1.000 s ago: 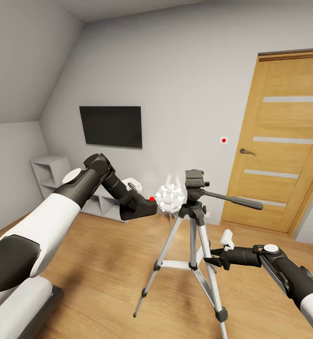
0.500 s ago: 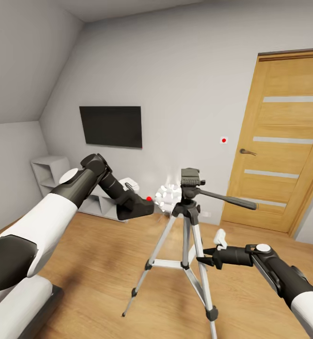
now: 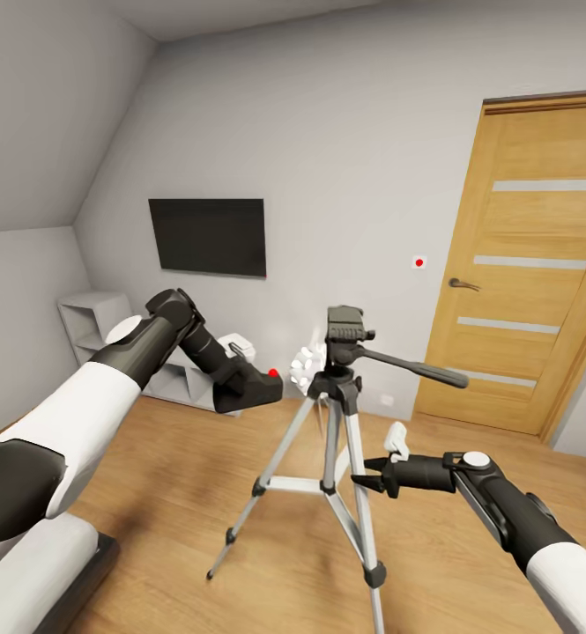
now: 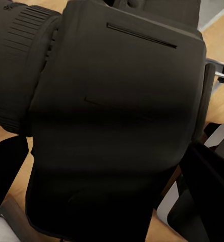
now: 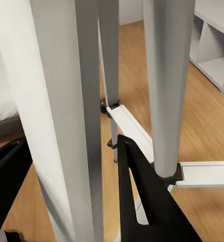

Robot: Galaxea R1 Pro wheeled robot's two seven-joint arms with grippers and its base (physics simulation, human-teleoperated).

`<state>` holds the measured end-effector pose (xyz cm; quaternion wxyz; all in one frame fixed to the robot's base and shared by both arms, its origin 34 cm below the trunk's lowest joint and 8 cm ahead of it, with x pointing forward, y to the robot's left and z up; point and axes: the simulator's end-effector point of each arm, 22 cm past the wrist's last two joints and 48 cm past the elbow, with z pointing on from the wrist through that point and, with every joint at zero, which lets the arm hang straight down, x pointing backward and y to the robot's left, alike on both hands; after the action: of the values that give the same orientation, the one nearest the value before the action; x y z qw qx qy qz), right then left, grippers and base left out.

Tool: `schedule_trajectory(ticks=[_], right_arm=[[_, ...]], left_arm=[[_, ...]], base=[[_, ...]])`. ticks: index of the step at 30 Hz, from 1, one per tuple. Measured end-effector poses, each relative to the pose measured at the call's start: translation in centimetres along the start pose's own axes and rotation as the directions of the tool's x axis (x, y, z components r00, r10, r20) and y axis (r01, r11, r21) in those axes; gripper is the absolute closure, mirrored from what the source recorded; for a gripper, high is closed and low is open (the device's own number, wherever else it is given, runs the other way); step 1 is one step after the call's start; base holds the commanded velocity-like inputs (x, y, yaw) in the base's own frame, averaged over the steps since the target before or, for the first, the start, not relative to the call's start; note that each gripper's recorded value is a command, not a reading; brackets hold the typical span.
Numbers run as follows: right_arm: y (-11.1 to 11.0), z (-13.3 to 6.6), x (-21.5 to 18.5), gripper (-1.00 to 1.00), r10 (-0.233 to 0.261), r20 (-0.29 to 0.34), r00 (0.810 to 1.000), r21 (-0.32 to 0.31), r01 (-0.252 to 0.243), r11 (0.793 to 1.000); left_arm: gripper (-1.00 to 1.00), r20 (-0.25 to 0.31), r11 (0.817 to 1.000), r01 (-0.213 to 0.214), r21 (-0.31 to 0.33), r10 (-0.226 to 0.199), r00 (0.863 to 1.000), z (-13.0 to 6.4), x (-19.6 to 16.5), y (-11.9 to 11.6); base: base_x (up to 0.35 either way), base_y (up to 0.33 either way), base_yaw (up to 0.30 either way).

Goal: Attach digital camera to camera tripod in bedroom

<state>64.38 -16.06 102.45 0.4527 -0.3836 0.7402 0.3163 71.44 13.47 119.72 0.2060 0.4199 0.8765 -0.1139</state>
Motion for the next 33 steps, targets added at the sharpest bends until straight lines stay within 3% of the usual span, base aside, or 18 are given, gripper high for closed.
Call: schedule_trajectory(ticks=[5,12,17,22,24,28,33], right_arm=[[0.0,0.0,-0.5,1.0,-0.021,0.014,1.0,0.0,0.021,1.0],[0.1,0.0,-1.2,1.0,-0.087,0.048,0.995,0.002,0.087,0.996],[0.0,0.0,-1.4,1.0,-0.087,0.056,0.995,0.006,0.087,0.996],[0.0,0.0,-1.3,1.0,-0.087,0.052,0.995,0.007,0.087,0.996],[0.0,0.1,-1.3,1.0,-0.087,0.051,0.995,0.007,0.087,0.996],[0.1,0.2,-1.3,1.0,-0.085,0.053,0.995,0.007,0.085,0.996],[0.1,0.3,-1.3,1.0,-0.086,0.053,0.995,0.009,0.085,0.996]], left_arm=[[1.0,-0.002,1.0,0.002,-0.002,-0.002,1.0,0.0,0.1,0.1],[1.0,-0.007,1.0,0.019,-0.015,-0.019,1.0,-0.3,0.9,1.1],[1.0,-0.009,0.999,0.026,-0.02,-0.026,1.0,-0.5,1.3,1.5],[1.0,-0.009,0.997,0.066,-0.051,-0.066,0.998,-1.6,3.1,3.8],[1.0,0.018,0.996,0.074,-0.047,-0.073,0.997,-2.2,2.7,3.9],[1.0,0.132,0.995,0.079,-0.052,-0.072,0.989,-4.9,0.4,4.2],[1.0,0.3,0.99,0.042,-0.137,0.001,0.954,-10.9,-2.9,4.5]], base=[[0.0,0.0,0.0],[0.0,0.0,0.0],[0.0,0.0,0.0],[0.0,0.0,0.0],[0.0,0.0,0.0],[0.0,0.0,0.0],[0.0,0.0,0.0]])
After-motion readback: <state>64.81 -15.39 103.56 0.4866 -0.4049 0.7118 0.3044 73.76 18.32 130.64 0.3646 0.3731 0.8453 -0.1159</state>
